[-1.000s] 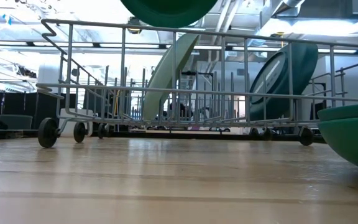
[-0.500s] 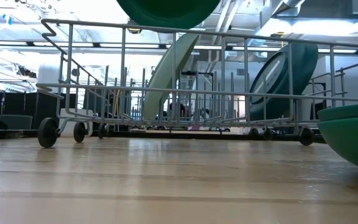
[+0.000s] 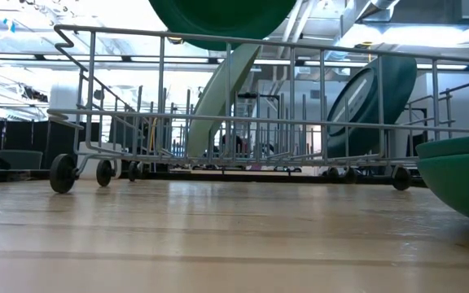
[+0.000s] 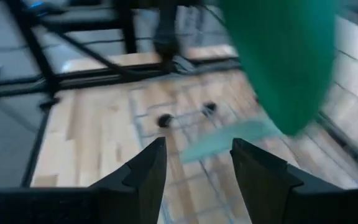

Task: Sort dishes
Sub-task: Put a green plate in the dish rack

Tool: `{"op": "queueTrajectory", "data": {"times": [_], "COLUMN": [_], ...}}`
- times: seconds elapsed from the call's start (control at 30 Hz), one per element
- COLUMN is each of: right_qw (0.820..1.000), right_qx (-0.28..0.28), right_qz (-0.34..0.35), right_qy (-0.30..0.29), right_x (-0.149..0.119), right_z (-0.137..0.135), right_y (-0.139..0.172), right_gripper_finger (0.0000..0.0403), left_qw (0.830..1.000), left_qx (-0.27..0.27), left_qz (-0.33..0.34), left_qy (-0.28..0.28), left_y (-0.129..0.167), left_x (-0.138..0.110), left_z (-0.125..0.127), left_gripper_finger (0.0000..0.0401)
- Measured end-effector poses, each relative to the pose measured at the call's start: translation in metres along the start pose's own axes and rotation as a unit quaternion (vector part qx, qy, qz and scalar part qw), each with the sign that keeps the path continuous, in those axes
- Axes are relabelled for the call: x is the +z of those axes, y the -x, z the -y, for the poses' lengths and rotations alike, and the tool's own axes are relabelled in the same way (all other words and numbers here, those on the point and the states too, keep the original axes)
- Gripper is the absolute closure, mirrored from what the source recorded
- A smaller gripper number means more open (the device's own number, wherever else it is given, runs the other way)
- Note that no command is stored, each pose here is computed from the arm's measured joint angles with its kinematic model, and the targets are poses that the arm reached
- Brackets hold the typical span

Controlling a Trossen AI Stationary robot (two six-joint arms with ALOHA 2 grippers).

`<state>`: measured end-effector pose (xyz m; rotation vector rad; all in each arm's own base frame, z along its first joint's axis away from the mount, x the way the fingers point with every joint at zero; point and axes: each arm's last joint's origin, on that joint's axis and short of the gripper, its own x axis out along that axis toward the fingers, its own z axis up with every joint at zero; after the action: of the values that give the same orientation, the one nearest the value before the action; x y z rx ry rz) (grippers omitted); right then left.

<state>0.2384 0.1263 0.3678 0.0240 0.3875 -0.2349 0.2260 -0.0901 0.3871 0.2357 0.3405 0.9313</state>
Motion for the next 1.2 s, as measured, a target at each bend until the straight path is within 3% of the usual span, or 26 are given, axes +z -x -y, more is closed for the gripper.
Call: {"op": "queueTrajectory", "data": {"times": [0.13,0.23,0.6,0.77,0.93,1.2], "right_qw": [0.995,0.991,0.989,0.983,0.987,0.991], "right_qx": [0.023,0.035,0.087,0.096,0.08,0.041], "right_qz": [0.016,0.015,0.015,0.016,0.025,0.086], "right_qy": [0.097,0.129,0.12,0.155,0.14,0.096], "right_x": [-0.001,-0.003,-0.003,-0.032,-0.047,-0.042], "right_z": [-0.018,-0.022,-0.003,0.0,0.02,0.047], "right_y": [-0.019,-0.025,0.036,0.035,0.033,0.03], "right_gripper_finger": [0.0217,0.0217,0.0217,0.0217,0.0217,0.0217], "left_qw": [1.0,1.0,1.0,1.0,1.0,1.0], "left_qx": [0.0,0.0,-0.001,-0.001,-0.002,0.001], "left_qz": [0.0,0.0,-0.001,-0.001,-0.001,0.001], "left_qy": [-0.001,-0.003,-0.004,0.0,0.01,0.028], "left_y": [0.0,0.0,0.0,0.0,0.0,0.0], "left_x": [0.0,0.0,0.0,0.0,0.0,0.0], "left_z": [0.0,0.0,0.0,0.0,0.0,0.0], "left_gripper_finger": [0.039,0.039,0.039,0.039,0.039,0.039]}}
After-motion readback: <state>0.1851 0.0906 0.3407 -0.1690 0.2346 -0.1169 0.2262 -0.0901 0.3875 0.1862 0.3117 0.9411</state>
